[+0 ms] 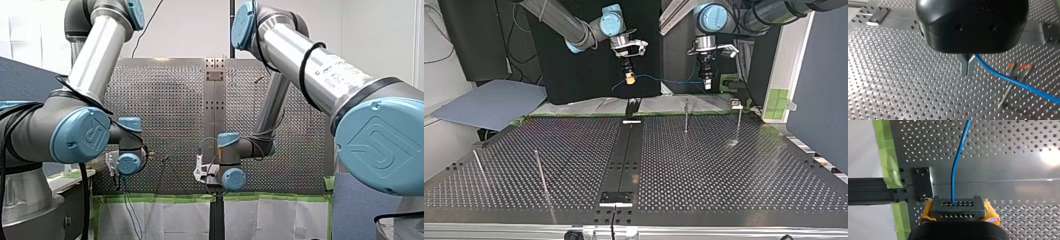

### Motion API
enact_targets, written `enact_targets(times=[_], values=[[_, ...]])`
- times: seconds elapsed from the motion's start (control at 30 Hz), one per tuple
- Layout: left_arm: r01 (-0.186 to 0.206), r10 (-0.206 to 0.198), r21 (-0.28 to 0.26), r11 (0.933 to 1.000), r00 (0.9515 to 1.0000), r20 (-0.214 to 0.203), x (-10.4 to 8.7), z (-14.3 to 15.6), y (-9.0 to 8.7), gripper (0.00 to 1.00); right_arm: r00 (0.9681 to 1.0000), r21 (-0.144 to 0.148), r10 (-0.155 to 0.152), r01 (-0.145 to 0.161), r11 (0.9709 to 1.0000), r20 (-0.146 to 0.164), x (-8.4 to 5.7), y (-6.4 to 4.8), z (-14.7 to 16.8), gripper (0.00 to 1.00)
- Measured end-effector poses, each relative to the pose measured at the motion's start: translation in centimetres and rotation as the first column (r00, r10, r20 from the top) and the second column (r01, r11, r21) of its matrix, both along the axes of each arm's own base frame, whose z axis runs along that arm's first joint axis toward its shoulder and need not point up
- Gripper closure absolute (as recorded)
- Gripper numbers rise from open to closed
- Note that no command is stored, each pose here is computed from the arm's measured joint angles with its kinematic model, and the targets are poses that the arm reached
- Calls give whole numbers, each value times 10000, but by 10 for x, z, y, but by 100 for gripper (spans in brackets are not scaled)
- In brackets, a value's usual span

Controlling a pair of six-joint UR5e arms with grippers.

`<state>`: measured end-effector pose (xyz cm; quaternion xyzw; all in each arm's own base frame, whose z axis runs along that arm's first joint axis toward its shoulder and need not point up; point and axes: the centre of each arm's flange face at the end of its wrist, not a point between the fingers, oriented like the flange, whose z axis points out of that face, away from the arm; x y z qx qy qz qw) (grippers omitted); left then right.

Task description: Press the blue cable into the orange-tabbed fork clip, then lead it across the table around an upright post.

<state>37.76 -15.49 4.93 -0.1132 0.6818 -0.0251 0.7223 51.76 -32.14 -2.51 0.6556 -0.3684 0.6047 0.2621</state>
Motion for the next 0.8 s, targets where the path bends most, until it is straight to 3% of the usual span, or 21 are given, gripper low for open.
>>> enact_targets(times=[0.37, 0.63, 0.8], values=[[-214, 214, 10, 9998, 9998, 65, 39, -24, 7, 100, 9999, -104, 56, -57, 9999, -158, 7, -12, -4, 100], [-515, 525, 202, 9985, 9973, -514, 36, -50, 17, 100, 9998, -136, -97, 94, 9999, -158, 10, -26, 2, 100], [-690, 698, 130, 9975, 9951, -706, 37, -67, 23, 100, 9992, -106, -362, 360, 9993, -158, 5, -35, 1, 100]])
